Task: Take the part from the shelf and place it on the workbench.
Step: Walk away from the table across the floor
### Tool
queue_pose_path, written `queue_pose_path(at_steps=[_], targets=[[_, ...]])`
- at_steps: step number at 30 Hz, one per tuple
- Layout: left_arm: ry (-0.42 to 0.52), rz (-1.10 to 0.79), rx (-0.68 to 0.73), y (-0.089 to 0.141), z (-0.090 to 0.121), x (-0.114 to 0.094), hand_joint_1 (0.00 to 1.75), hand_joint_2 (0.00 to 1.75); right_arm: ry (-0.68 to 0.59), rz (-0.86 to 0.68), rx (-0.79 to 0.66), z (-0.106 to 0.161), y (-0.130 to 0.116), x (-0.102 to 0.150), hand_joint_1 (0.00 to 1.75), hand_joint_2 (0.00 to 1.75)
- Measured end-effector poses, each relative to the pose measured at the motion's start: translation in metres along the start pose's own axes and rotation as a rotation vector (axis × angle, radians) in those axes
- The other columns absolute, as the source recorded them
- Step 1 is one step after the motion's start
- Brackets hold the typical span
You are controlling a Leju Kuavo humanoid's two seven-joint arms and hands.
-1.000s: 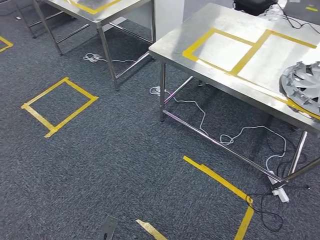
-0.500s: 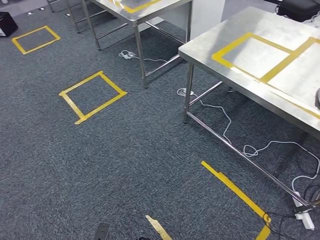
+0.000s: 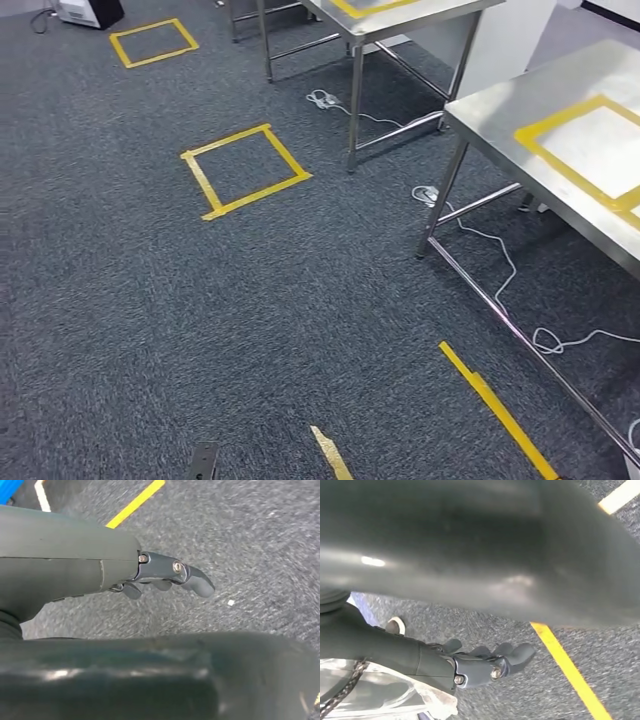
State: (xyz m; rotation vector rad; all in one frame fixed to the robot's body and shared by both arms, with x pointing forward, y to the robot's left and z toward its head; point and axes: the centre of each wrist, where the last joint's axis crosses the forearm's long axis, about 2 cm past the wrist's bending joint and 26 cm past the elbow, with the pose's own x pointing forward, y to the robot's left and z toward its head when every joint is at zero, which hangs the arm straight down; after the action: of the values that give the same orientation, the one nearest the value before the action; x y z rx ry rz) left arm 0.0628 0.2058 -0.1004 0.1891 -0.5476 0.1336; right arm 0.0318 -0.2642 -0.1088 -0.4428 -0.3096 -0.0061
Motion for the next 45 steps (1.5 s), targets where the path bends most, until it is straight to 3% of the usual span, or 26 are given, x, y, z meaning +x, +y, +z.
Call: queue_pose_path(at_steps=[13, 21, 29, 37, 45], targets=[[0.051, -0.086, 0.093, 0.011, 0.001, -0.009, 0.0, 0.0, -0.145, 0.017, 0.026, 0.003, 0.009, 0.009, 0.0, 0.0], [-0.035, -0.082, 0.087, 0.015, -0.001, -0.008, 0.0, 0.0, -0.122, 0.024, 0.06, 0.006, 0.016, 0.011, 0.0, 0.0], [-0.053, -0.088, 0.089, 0.019, -0.002, -0.008, 0.0, 0.0, -0.122, 0.031, 0.069, 0.008, 0.019, 0.01, 0.0, 0.0], [-0.05, -0.094, 0.09, 0.02, -0.002, -0.009, 0.0, 0.0, -0.115, 0.034, 0.074, 0.009, 0.02, 0.008, 0.0, 0.0], [0.022, -0.133, 0.104, 0.023, -0.001, -0.012, 0.0, 0.0, -0.152, 0.031, 0.106, 0.012, 0.025, 0.006, 0.0, 0.0]])
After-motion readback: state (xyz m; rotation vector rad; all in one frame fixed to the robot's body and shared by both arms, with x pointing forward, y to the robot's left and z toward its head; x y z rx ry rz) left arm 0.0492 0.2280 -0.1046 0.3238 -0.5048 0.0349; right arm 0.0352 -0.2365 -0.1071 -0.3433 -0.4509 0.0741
